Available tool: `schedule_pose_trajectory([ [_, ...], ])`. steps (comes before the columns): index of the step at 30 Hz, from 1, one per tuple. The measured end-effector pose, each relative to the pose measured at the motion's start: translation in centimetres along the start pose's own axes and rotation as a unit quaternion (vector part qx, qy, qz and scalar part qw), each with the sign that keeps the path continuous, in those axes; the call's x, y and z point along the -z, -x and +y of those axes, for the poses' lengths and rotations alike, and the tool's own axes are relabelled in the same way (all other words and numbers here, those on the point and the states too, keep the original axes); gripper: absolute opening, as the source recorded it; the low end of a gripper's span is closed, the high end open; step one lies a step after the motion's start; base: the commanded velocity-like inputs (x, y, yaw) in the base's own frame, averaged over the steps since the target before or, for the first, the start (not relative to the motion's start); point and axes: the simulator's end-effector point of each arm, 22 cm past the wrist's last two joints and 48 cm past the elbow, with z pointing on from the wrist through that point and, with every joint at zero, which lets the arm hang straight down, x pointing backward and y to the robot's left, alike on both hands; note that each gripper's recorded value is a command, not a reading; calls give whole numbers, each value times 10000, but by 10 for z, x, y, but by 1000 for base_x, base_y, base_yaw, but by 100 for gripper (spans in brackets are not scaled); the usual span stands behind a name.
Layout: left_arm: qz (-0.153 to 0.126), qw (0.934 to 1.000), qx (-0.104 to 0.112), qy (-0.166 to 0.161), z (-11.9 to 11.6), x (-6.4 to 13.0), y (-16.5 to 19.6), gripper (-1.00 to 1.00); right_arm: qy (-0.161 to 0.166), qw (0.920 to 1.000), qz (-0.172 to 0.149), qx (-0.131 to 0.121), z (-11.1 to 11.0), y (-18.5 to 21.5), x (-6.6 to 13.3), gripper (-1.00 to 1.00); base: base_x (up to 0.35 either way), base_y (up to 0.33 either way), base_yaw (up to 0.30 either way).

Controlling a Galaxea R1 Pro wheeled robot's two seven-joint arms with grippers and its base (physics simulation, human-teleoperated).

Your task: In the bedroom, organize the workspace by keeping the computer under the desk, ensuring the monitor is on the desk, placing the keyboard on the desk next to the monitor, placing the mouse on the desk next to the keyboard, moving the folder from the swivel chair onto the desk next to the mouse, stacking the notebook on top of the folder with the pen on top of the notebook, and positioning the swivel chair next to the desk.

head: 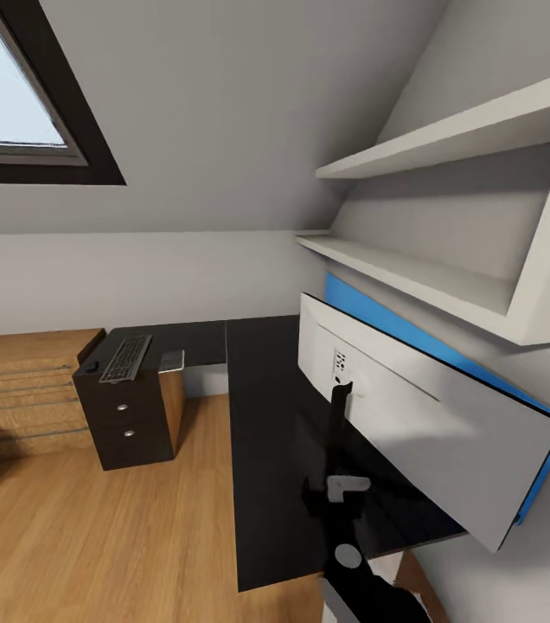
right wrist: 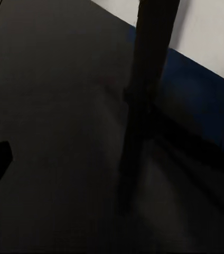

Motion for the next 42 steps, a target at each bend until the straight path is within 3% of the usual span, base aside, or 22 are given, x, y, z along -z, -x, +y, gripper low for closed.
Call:
schedule_pose_trajectory([
  [4,0,10000,-1,1,0,0,0,100,-82,9997,-134,183,9,7,-17,100,0,0,0],
  [6,2,10000,1,0,0,0,0,100,-332,9980,-214,496,-5,24,-53,100,0,0,0],
  [10,-1,10000,-3,4,1,0,0,100,-452,9951,-289,826,-27,51,-86,100,0,0,0],
  [13,-1,10000,-3,4,1,0,0,100,-412,9949,-335,853,-35,66,-98,100,0,0,0],
  [20,-6,10000,-8,21,3,0,1,100,-302,9974,-224,615,-65,73,-115,100,0,0,0],
  [21,-6,10000,-7,31,4,-1,1,100,-133,9984,-172,516,-69,70,-118,100,0,0,0],
  [24,-7,10000,-8,32,4,-1,1,100,-34,9993,-118,344,-70,68,-120,100,0,0,0],
  [30,-13,10000,-7,39,5,-1,1,100,-107,9996,15,-250,-83,63,-122,100,0,0,0],
  [42,-14,9999,49,90,7,-1,1,100,-39,9989,36,-456,-82,63,-123,100,0,0,0],
])
